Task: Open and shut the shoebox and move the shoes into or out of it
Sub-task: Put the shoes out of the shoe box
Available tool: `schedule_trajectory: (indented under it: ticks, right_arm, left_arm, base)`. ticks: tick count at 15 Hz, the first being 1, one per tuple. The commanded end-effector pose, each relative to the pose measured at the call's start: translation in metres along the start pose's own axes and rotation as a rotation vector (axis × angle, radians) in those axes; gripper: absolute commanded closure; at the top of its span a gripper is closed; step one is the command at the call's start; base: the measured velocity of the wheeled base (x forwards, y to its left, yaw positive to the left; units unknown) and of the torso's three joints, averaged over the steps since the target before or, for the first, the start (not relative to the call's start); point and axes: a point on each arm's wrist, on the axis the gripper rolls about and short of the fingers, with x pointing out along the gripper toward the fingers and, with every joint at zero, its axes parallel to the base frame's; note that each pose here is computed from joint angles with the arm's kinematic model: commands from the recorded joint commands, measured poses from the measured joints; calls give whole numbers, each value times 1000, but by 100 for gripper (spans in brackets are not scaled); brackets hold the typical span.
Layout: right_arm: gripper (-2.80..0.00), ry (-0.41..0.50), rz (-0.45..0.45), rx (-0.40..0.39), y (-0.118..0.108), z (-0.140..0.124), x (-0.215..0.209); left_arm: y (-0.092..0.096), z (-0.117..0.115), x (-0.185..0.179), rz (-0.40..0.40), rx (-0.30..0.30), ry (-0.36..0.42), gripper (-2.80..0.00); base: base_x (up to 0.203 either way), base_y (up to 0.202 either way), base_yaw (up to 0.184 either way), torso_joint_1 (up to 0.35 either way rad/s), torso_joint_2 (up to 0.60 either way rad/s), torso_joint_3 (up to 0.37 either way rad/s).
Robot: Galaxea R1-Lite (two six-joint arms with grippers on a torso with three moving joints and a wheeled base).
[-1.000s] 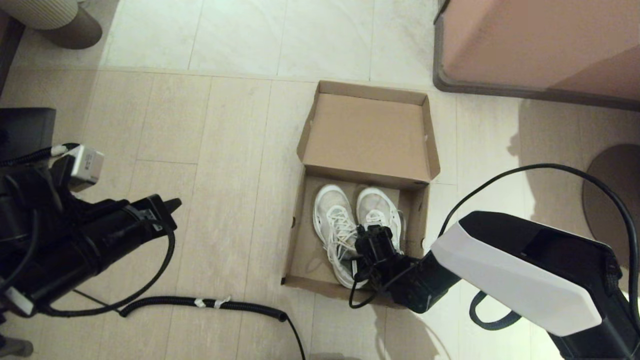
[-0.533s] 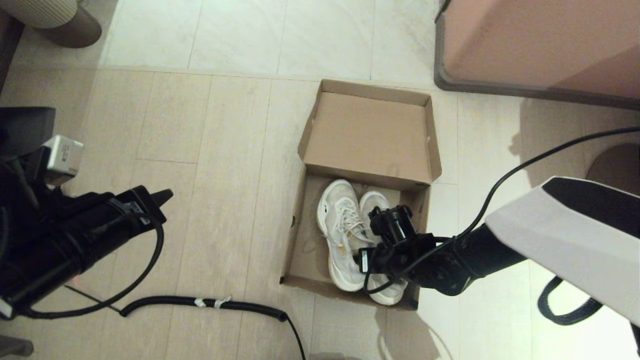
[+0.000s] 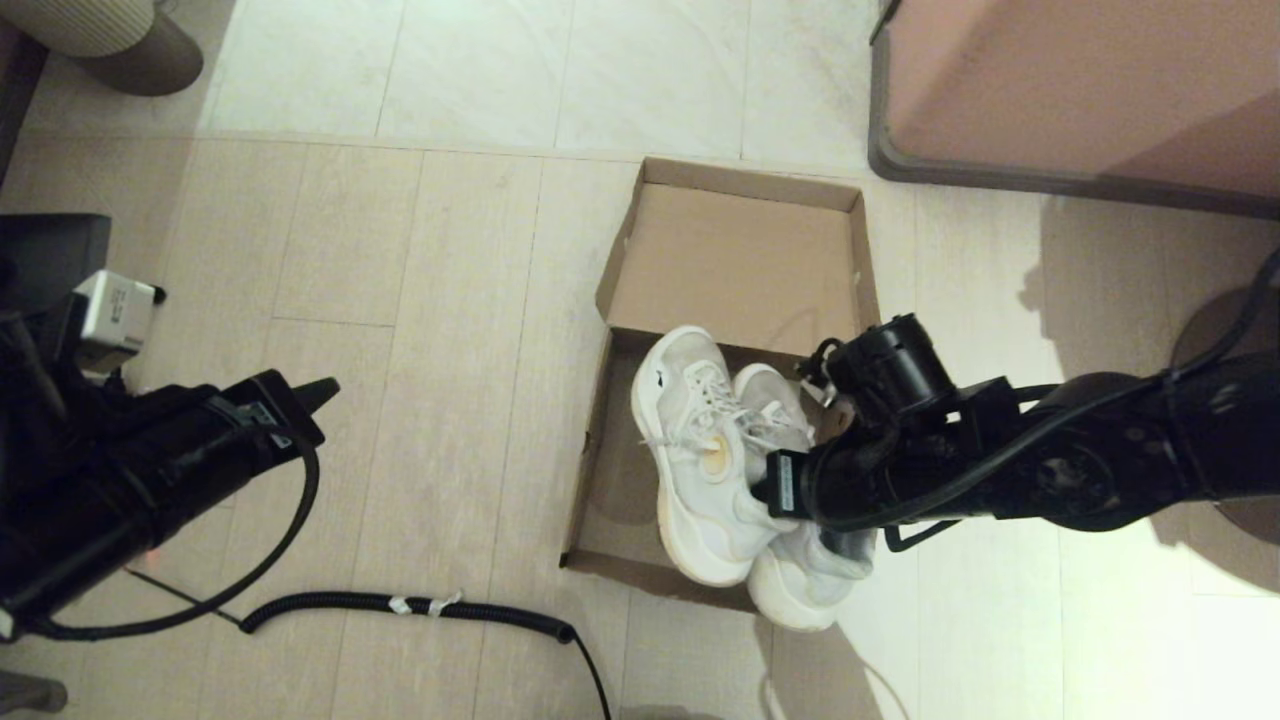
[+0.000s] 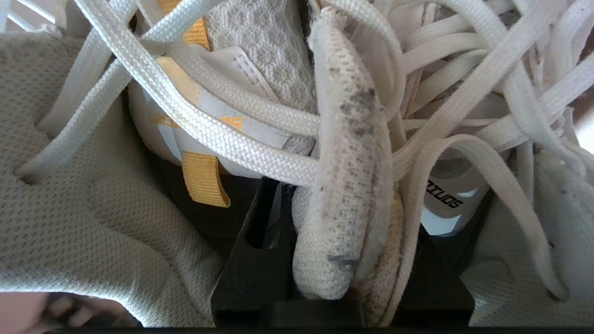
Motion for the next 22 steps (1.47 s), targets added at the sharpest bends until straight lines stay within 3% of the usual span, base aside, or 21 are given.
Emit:
schedule_trajectory:
  ticks: [1,5,8,10,11,14,16,19,22]
  right_arm:
    - [0,-77,53,8,8,9,-53]
    - [0,-165,24,22,6,5,-138]
    - [0,-276,-177,77,-25,10,-170]
    - [0,-326,-334,142,-63,23,-176]
    - [0,-339,-403,177,-81,30,-174]
    - [0,-333,-512,236,-132,56,-129]
    - [0,-312,-562,242,-169,68,-89]
    - [0,-262,-613,218,-216,68,-35]
    - [0,-264,-623,199,-245,61,8]
  left_arm:
    - [-2,3,1,-9,-30,-9,0]
    - [-3,1,13,-16,-57,15,0]
    - [0,-19,37,1,-51,107,0]
    - [0,-32,57,7,-32,162,0]
    - [-4,-29,61,-9,-23,154,0]
    - [-12,-21,62,-39,-16,130,0]
    - [-13,-22,66,-44,20,130,0]
    - [-18,-20,87,-79,21,130,0]
    - [-23,-18,112,-95,20,123,0]
  base:
    - [0,0,0,0,0,0]
    - [0,0,0,0,0,0]
    - [0,0,0,0,0,0]
    - [0,0,0,0,0,0]
    - [0,0,0,0,0,0]
    - [0,0,0,0,0,0]
    - [0,0,0,0,0,0]
    - [0,0,0,0,0,0]
    - [0,0,0,0,0,0]
